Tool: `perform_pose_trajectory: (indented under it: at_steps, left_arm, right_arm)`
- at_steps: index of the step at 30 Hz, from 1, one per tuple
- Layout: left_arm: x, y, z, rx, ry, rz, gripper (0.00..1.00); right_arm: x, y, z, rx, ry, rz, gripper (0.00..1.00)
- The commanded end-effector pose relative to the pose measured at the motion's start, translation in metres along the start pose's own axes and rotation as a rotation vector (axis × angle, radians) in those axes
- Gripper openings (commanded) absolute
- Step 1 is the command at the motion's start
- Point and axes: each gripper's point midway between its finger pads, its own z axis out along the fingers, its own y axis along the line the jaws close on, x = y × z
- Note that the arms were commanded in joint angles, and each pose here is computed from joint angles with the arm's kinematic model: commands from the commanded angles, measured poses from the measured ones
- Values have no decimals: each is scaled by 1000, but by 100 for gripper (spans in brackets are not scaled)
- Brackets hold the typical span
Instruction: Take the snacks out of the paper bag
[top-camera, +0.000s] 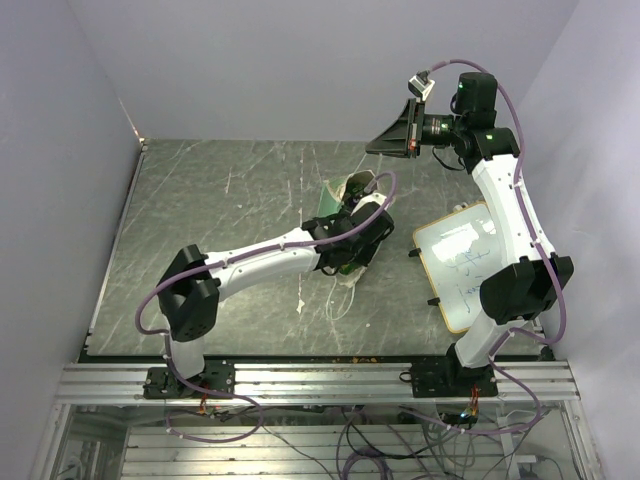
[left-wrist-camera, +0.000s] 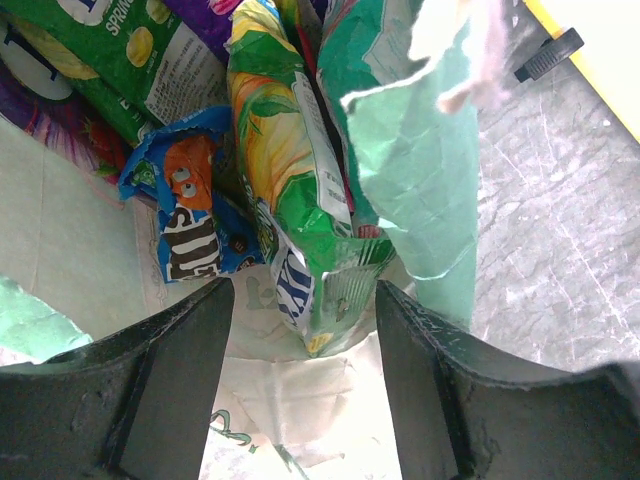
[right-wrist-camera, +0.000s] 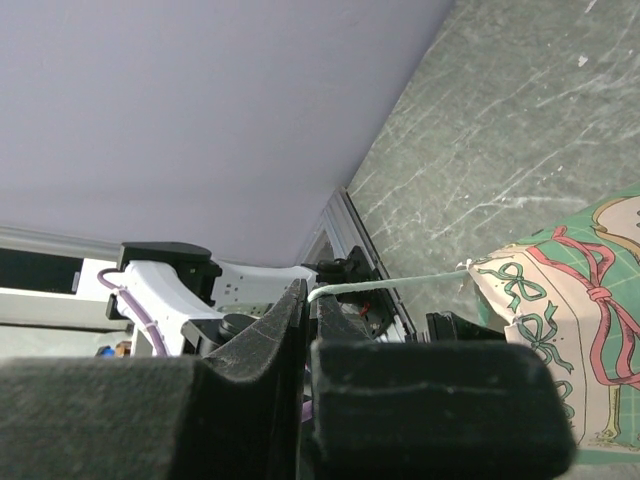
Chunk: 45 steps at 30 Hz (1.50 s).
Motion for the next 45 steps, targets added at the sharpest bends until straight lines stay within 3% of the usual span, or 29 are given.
perform_pose_trajectory:
  at_steps: [1,7,12,14,18,21,34,39,45]
  left_arm:
    - [-11,-5,-1,22,-26,-41,69]
    - [-3,-9,17,5,5,-9,65]
    - [-6,2,19,-23,10,7,47]
    - [-10,4,14,-21,5,15,36]
    - [-19,5,-8,14,2,-6,15]
    - [-22,2,-29,84,3,-33,7]
    - [-88,14,-160,286,-110,-200,7]
    - [-94,29,-236,436,-198,-364,7]
    - [-75,71,-296,462,-263,-567,7]
  right_arm:
    - [-3,21,-9,-52,-8,-69,0]
    - [-4,22,-9,-53,-10,-72,0]
    - [-3,22,-9,-53,-8,-72,0]
    - [-2,21,-9,-51,-8,-71,0]
    - [-3,18,-9,-41,-10,-71,0]
    - [-3,17,-9,-33,-13,-74,0]
    - [-1,8,-11,28,-23,-97,0]
    - [3,4,-13,56,-21,-115,0]
    - [7,-2,-15,98,-24,-134,0]
